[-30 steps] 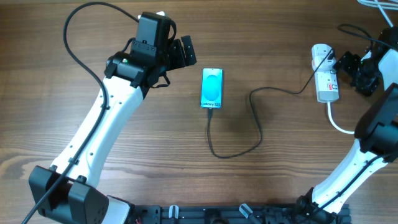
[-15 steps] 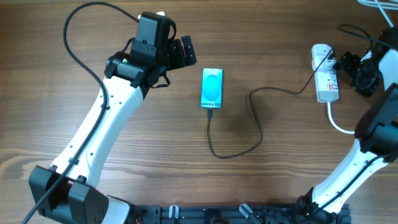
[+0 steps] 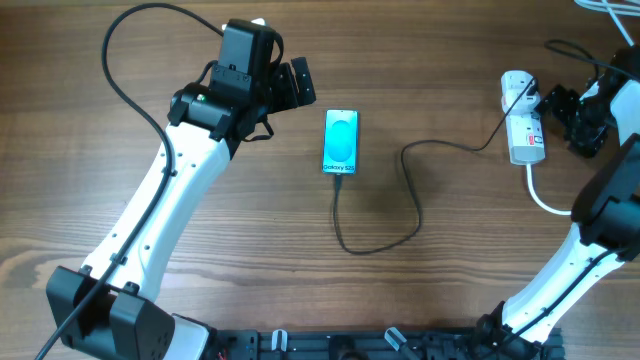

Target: Plug charger to phone and switch on socket

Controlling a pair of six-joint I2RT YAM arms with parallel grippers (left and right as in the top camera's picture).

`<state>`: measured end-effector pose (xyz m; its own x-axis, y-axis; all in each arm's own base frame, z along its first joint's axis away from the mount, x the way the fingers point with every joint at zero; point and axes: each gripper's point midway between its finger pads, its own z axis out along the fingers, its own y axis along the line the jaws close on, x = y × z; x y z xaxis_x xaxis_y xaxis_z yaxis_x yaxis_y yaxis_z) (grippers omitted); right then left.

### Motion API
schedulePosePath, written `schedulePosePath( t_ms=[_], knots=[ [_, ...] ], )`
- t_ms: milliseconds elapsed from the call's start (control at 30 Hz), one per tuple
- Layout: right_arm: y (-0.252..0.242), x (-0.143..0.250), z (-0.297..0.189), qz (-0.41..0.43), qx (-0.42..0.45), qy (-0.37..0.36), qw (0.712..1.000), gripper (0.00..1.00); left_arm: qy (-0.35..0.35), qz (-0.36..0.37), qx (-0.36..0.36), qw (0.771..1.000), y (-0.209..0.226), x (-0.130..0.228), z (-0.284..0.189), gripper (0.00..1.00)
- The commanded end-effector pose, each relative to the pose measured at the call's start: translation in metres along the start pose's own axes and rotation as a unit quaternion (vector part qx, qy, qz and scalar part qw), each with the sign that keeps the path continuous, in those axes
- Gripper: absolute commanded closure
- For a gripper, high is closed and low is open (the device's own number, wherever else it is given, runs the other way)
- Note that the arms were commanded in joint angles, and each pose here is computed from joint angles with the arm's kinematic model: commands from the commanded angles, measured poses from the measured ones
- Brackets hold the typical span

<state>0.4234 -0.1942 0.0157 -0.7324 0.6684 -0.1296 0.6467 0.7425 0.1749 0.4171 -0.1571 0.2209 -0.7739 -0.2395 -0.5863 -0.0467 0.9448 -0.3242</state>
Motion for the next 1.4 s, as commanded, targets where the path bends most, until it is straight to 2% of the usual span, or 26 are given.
schedulePosePath(
  t_ms=[0,567,1367],
  knots=[
    [-0.004,0.017,0.03,-0.01,0.01,0.04,0.999,0.0,-0.001,0.004,-0.009,1.0,0.005,-0.001,0.003,0.0],
    [-0.01,0.006,0.029,0.025,0.01,0.021,0.999,0.0,-0.001,0.004,-0.009,1.0,0.005,-0.001,0.003,0.0],
    [0.004,0.019,0.033,0.008,-0.025,0.05,0.998,0.0,-0.001,0.004,-0.009,1.0,0.005,-0.001,0.003,0.0]
  ],
)
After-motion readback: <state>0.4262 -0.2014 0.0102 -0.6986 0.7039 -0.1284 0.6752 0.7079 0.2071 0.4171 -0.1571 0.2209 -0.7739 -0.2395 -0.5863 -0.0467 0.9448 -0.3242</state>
